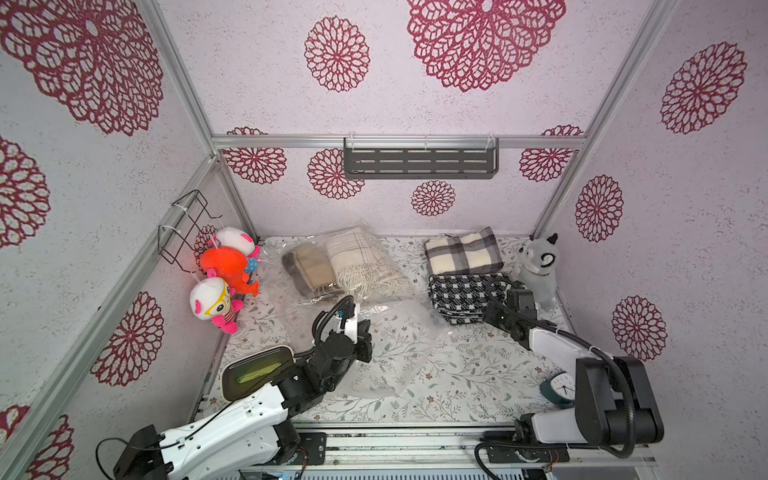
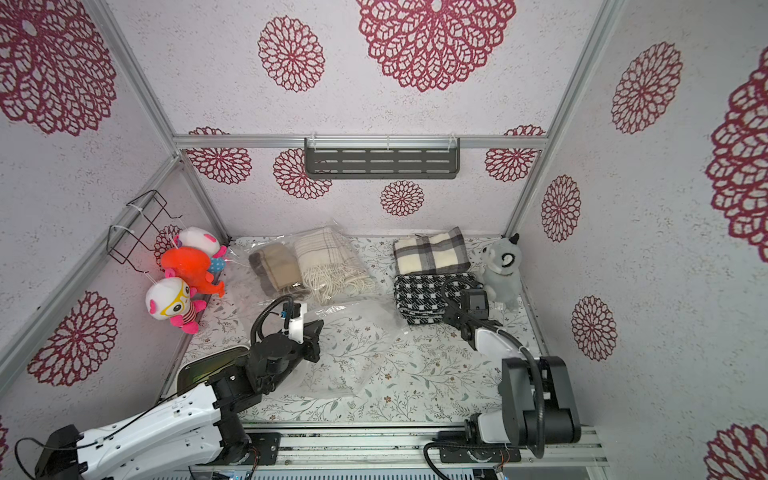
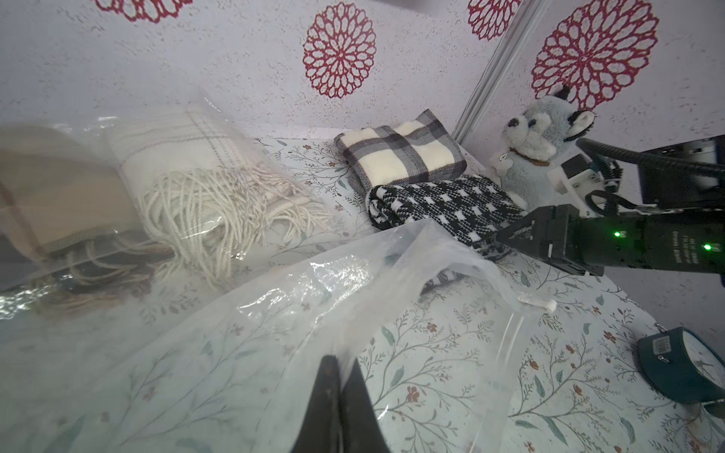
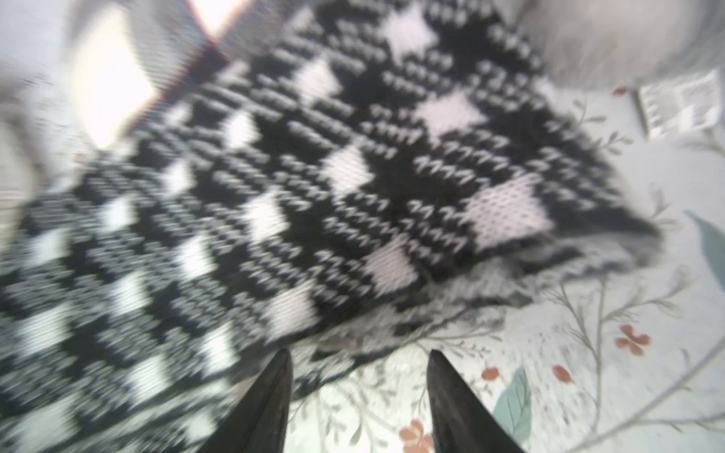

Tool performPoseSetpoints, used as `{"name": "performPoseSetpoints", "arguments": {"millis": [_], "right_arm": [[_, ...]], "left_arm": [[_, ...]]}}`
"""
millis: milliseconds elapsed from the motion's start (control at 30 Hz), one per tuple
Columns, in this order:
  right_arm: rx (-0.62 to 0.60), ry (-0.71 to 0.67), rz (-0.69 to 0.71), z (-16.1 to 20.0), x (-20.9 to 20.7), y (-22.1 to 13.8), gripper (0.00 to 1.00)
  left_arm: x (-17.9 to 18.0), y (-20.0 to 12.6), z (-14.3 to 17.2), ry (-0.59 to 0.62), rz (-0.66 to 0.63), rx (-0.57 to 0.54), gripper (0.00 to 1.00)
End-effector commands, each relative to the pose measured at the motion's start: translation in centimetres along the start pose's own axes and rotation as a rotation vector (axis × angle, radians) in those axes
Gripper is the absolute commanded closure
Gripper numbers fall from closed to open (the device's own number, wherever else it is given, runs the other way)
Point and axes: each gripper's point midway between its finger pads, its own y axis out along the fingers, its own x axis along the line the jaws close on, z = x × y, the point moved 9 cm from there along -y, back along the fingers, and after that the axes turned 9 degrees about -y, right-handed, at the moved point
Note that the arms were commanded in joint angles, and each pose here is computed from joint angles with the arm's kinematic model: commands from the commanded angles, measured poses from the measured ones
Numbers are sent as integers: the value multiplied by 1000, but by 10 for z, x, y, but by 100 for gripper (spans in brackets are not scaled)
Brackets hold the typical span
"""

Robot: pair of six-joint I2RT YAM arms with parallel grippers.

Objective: Take the scarf out of the vacuum bag
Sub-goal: Adjust the scarf at the center of the board, then adjust the vacuum bag at the center of the board.

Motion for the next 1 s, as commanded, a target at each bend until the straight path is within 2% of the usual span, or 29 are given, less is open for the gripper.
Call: {"name": "performPoseSetpoints", "arguments": {"millis": [0, 267, 467, 667, 833, 967], "right_arm": [[-64, 10, -72, 7, 11, -29, 43], [-228, -78, -355, 30, 47, -93, 42], [-197, -173, -598, 44, 82, -107, 42], [-244, -320, -791, 62, 142, -122, 43], [-220, -422, -884, 68, 194, -119, 44], [-199, -456, -855, 75, 219, -116, 45]], "left_arm": [[-16, 7, -20, -10, 53, -55, 100], [-35, 12, -43, 1, 82, -82, 100], [-46, 9, -52, 30, 111, -101, 100], [-45, 2, -57, 32, 87, -132, 100], [-37, -11, -63, 29, 45, -156, 100], [-27, -19, -62, 28, 5, -171, 100]]}}
